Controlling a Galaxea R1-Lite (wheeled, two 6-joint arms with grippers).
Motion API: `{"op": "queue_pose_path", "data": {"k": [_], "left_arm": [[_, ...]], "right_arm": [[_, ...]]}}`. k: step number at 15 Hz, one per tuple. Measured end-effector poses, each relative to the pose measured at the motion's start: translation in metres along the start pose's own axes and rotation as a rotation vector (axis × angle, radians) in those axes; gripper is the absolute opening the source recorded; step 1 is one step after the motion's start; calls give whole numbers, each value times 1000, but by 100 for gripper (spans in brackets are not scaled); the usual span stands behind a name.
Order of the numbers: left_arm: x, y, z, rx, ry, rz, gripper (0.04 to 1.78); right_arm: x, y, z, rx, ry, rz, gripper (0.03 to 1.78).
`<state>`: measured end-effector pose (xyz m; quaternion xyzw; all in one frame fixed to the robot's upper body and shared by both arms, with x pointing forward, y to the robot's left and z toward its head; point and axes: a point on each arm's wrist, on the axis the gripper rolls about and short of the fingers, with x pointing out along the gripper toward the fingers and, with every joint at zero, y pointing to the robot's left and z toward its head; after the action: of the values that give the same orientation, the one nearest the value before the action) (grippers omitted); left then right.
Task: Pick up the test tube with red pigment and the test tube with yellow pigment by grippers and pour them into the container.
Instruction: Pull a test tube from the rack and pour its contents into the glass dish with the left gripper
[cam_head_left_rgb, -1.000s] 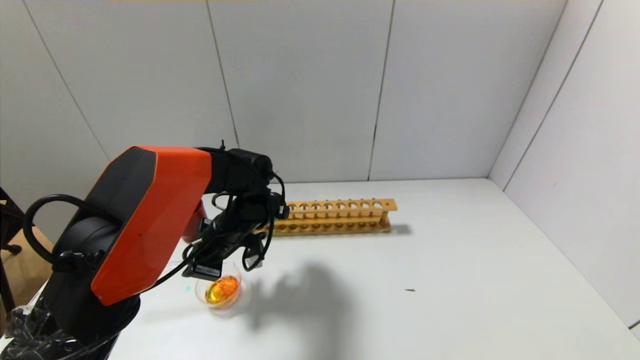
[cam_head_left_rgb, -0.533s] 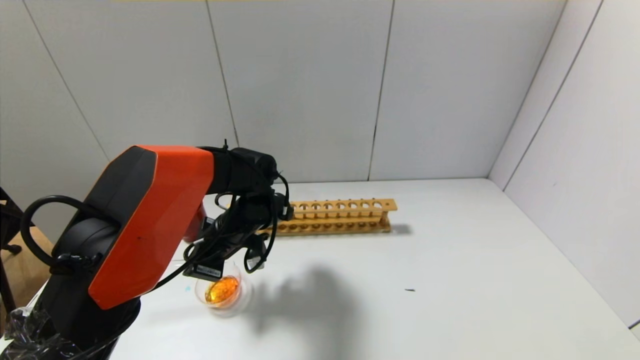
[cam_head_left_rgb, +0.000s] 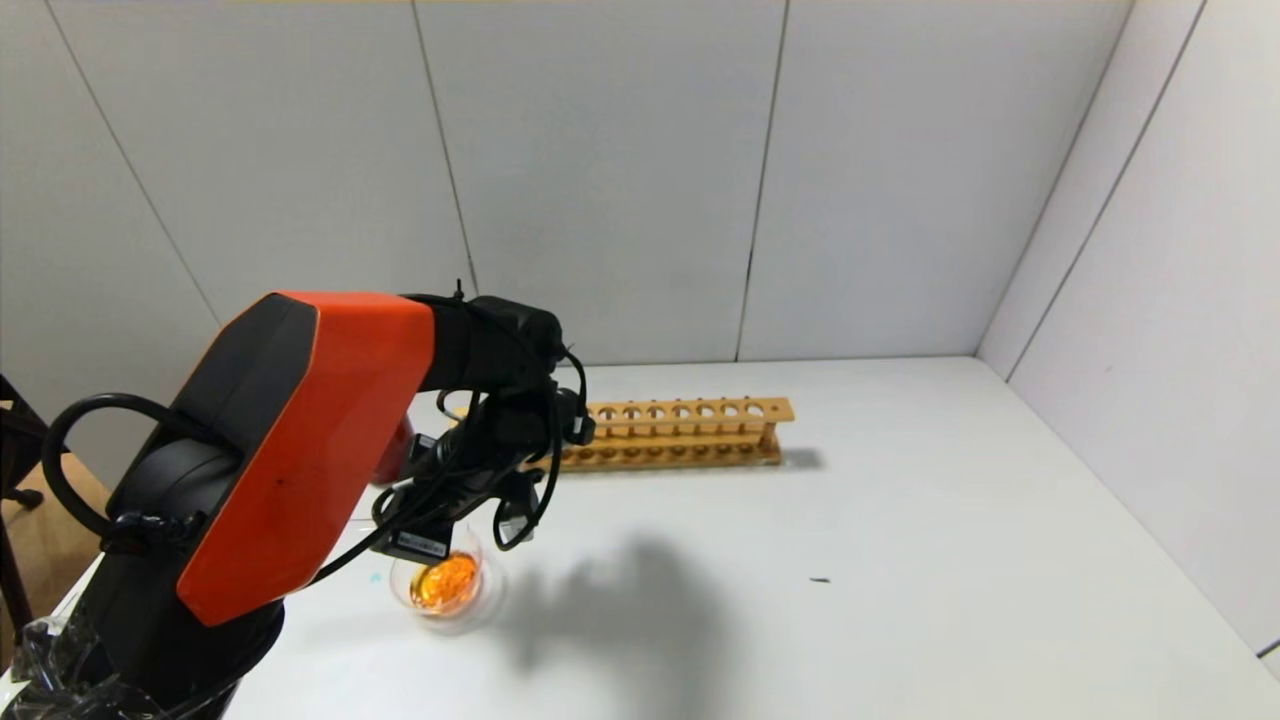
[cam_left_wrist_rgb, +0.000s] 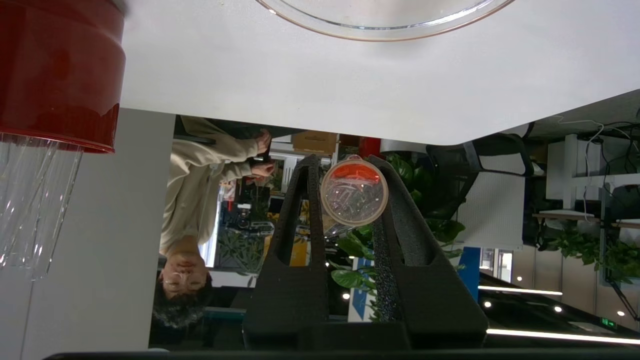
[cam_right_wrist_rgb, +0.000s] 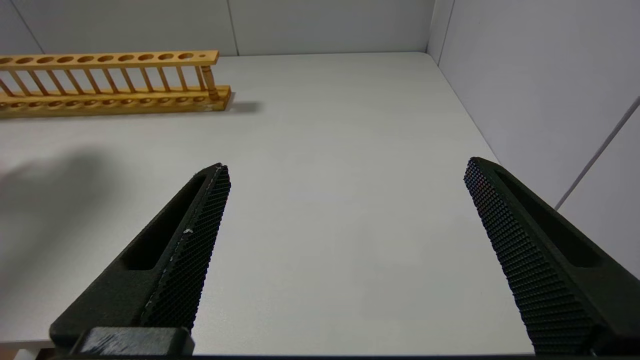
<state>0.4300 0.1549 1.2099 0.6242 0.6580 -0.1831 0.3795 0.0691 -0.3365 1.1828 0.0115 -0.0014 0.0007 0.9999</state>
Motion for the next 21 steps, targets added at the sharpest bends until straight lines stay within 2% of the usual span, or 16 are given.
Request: {"op": "queue_pose_path", "data": {"k": [21], "left_arm": [[-6, -2, -3, -22, -10, 13, 31]], "right_arm": [[0, 0, 0, 0, 0, 0, 171]]}}
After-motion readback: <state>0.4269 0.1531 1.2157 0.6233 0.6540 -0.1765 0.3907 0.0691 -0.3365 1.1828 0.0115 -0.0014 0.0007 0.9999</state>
